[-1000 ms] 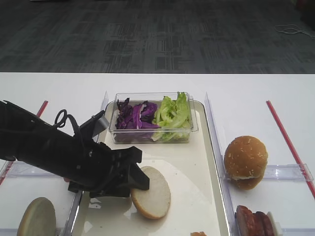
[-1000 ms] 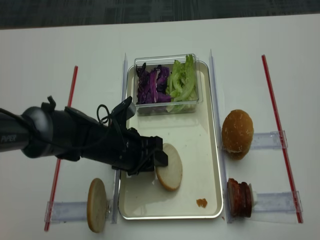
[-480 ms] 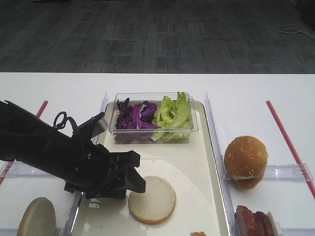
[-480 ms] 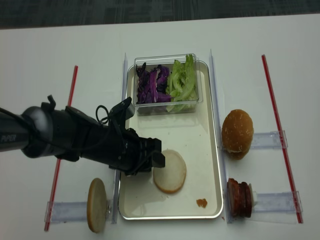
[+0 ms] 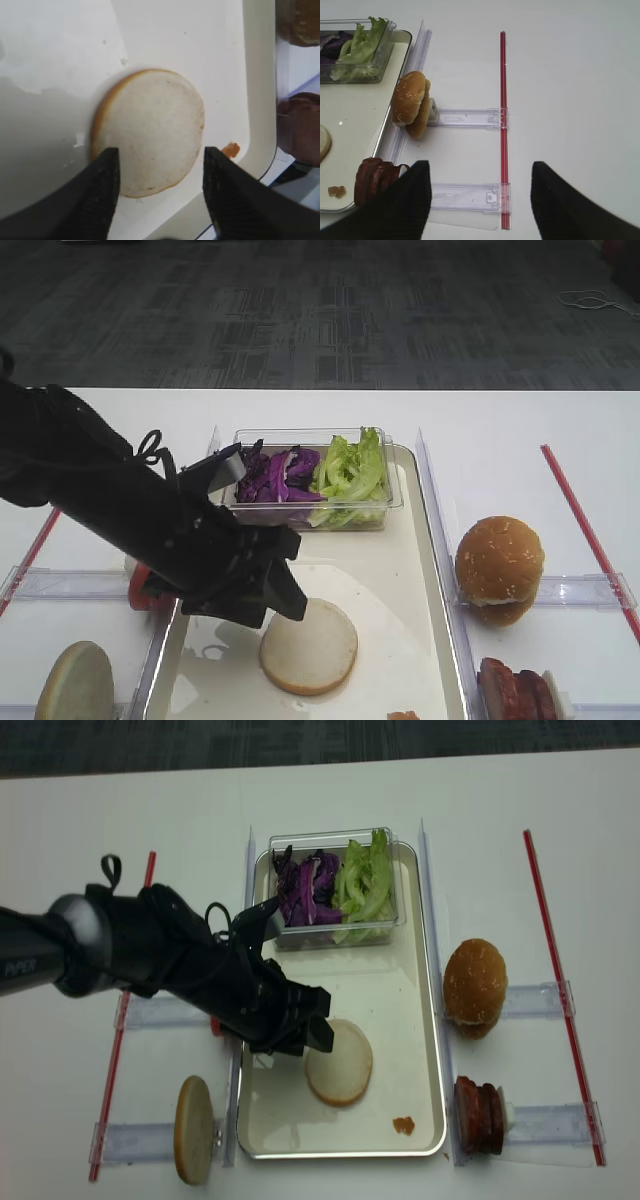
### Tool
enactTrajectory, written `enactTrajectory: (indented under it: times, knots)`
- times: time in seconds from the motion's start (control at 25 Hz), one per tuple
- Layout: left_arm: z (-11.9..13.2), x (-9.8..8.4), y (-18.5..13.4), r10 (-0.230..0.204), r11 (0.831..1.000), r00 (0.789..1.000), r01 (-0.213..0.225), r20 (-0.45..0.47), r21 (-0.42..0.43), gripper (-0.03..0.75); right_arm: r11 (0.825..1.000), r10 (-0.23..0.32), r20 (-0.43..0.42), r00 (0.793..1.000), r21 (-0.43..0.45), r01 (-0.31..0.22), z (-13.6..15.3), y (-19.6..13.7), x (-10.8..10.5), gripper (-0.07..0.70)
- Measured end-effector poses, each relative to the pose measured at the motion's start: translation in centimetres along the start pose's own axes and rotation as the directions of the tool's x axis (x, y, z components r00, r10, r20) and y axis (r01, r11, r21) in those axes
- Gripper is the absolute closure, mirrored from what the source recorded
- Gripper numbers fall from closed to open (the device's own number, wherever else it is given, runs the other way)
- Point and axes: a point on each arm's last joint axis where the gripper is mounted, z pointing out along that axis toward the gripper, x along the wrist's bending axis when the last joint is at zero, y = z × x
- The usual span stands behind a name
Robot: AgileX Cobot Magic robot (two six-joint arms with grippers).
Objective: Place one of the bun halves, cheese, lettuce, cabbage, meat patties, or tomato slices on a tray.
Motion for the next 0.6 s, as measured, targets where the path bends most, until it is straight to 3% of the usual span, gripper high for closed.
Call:
enactTrajectory:
  times: [0.28,0.6]
  knots:
    - [-0.7,-0.9,0.9,0.042,0.999,0.999,-0.042,0.011,0.029,0.356,1.0,0.0,0.0,1.0,0.0,0.0,0.0,0.0,0.0,0.178]
    - [-2.6,-1.1,1.6,0.077,0.996,0.988,-0.07,-0.135,0.053,0.356,1.0,0.0,0.0,1.0,0.0,0.0,0.0,0.0,0.0,0.178]
